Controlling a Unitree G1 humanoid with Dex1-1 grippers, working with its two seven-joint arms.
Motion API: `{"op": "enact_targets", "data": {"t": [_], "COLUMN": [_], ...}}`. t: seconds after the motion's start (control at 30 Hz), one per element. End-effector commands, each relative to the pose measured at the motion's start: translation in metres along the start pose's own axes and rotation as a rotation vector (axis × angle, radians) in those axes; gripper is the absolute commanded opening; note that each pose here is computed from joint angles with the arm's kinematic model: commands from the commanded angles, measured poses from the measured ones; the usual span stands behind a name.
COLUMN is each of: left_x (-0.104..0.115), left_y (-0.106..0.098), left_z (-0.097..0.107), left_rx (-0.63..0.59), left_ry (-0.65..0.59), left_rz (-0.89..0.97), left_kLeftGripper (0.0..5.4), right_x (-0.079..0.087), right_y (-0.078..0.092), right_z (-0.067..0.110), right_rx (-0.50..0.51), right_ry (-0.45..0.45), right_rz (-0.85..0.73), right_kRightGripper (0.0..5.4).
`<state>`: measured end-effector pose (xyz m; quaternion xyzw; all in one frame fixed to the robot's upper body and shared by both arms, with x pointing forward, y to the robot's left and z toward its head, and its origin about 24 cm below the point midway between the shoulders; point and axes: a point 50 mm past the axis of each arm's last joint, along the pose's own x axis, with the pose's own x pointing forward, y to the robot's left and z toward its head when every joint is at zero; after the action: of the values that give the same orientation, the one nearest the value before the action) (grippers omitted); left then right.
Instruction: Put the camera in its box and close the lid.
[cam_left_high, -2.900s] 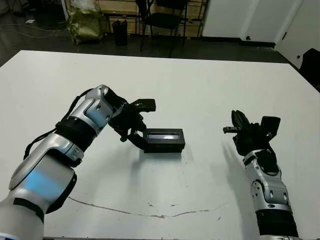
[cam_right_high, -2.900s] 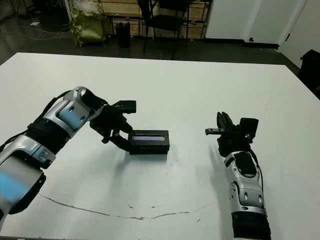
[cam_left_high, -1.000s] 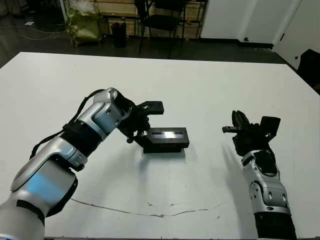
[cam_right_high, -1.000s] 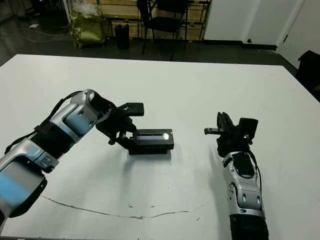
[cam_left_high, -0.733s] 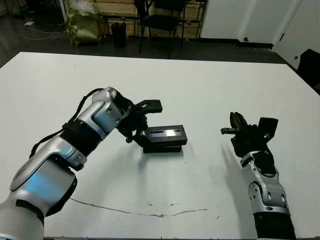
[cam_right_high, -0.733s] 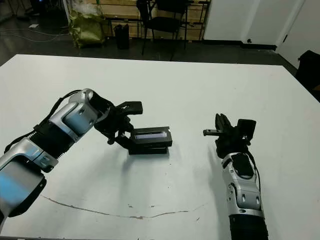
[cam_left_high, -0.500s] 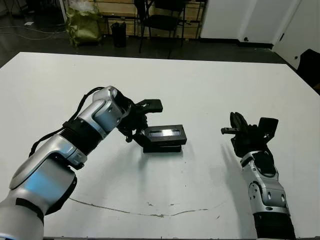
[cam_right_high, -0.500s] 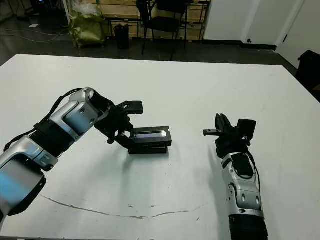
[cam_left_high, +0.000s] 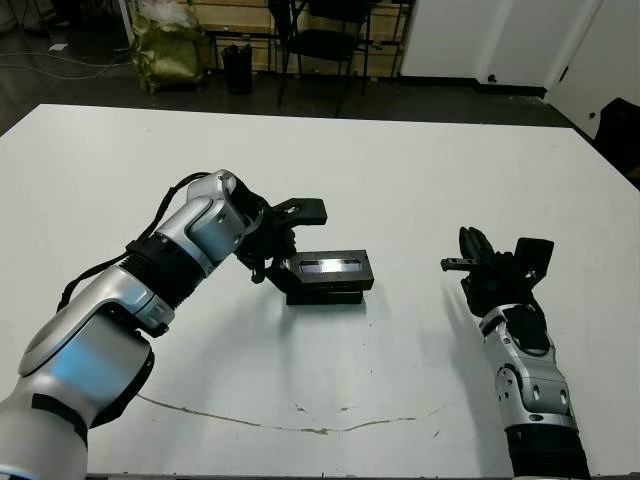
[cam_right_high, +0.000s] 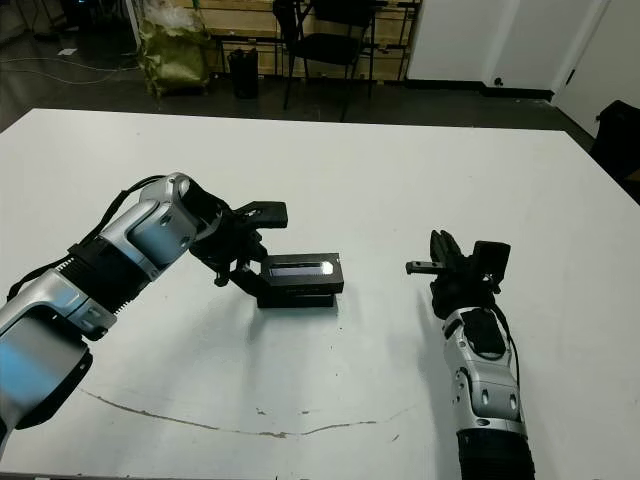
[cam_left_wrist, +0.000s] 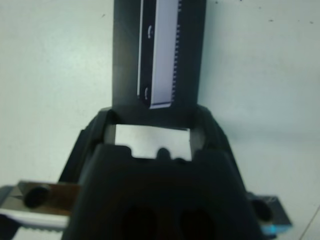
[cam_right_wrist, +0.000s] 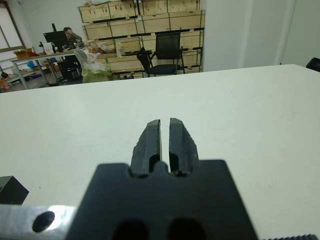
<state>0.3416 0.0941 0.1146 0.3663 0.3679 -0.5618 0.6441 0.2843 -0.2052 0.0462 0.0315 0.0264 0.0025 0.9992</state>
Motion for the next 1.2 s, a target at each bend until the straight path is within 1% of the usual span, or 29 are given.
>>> {"op": "enact_targets", "data": {"t": [0.03,0.2,0.3,0.47,0.57,0.8,0.93,1.0,1.07,1.2], "left_x": [-0.013,-0.014,-0.015,-0.017,-0.017,-0.016,-0.018,-0.019,-0.020,-0.026], "left_y": [0.010,0.011,0.012,0.014,0.014,0.013,0.011,0.010,0.008,0.007], "left_z": [-0.013,-0.013,-0.014,-0.012,-0.012,-0.012,-0.009,-0.007,-0.005,0.003], "left_rx": [-0.014,0.022,0.001,0.041,0.039,0.022,0.031,0.009,0.003,0.051], "left_ry": [0.066,0.076,0.082,0.077,0.077,0.066,0.038,0.023,0.015,-0.008], "left_rz": [0.098,0.115,0.125,0.125,0.122,0.108,0.093,0.078,0.065,0.067], "left_kLeftGripper": [2.27,2.27,2.27,2.27,2.27,2.27,2.27,2.27,2.27,2.27], "right_x": [-0.001,-0.002,-0.002,-0.002,-0.001,0.000,0.001,0.000,0.000,-0.001], "right_y": [-0.001,-0.002,-0.001,-0.001,-0.002,-0.001,-0.002,-0.001,0.000,0.000], "right_z": [-0.002,-0.003,-0.003,-0.004,-0.004,-0.002,-0.003,-0.001,-0.001,-0.003], "right_rx": [0.011,0.013,0.012,0.022,0.031,0.011,0.005,0.000,0.021,0.021], "right_ry": [0.028,0.017,0.021,0.017,0.019,0.024,0.021,0.029,0.023,0.025], "right_rz": [-0.014,0.003,-0.004,0.001,0.007,0.002,0.008,0.000,0.008,0.007], "right_kRightGripper": [0.00,0.00,0.00,0.00,0.00,0.00,0.00,0.00,0.00,0.00]}}
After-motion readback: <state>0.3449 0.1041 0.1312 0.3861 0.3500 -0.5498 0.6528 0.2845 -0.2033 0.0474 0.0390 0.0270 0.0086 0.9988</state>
